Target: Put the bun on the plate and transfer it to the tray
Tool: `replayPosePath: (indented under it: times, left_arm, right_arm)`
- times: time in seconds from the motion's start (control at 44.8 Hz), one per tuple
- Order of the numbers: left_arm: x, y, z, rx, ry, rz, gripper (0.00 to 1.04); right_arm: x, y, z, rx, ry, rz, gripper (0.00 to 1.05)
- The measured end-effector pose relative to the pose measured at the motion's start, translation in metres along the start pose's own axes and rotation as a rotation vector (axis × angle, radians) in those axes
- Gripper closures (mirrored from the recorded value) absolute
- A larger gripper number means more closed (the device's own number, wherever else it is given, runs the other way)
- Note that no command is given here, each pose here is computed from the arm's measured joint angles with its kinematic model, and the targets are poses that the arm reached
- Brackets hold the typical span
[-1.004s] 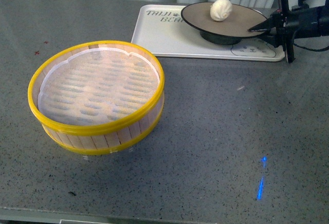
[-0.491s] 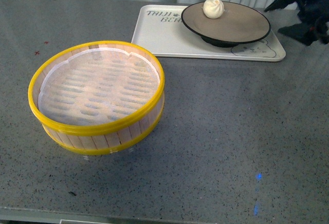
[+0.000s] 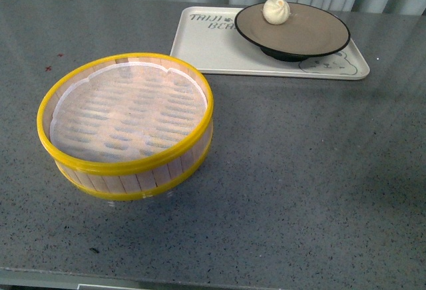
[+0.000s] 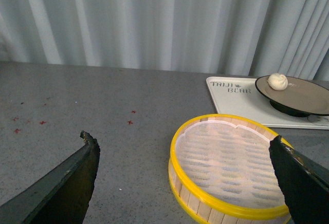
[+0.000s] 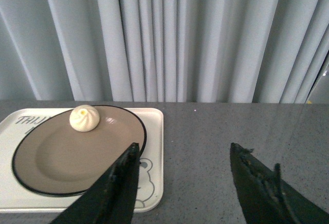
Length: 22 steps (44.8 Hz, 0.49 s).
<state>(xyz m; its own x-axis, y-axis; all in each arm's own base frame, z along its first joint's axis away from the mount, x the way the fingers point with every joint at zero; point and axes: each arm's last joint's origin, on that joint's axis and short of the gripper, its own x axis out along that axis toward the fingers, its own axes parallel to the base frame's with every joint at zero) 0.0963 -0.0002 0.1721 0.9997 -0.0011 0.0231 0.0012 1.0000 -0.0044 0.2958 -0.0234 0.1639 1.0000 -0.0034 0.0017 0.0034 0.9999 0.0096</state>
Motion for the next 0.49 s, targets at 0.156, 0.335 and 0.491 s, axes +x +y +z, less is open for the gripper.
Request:
replayPosePath:
  times: [0.156,0.335,0.491]
  left_arm:
    - [0.0,0.0,0.0,0.0,0.0,0.0,0.07]
    - [0.0,0.0,0.0,0.0,0.0,0.0,0.07]
    - [0.0,0.0,0.0,0.0,0.0,0.0,0.07]
  right_arm:
    - [-0.038,0.007,-0.004,-0.005,0.021,-0.001,0.92]
    - [-0.073,0.019,-0.003,-0.008,0.016,-0.012,1.03]
    - [-0.094,0.023,-0.004,-0.009,0.021,0.005,1.03]
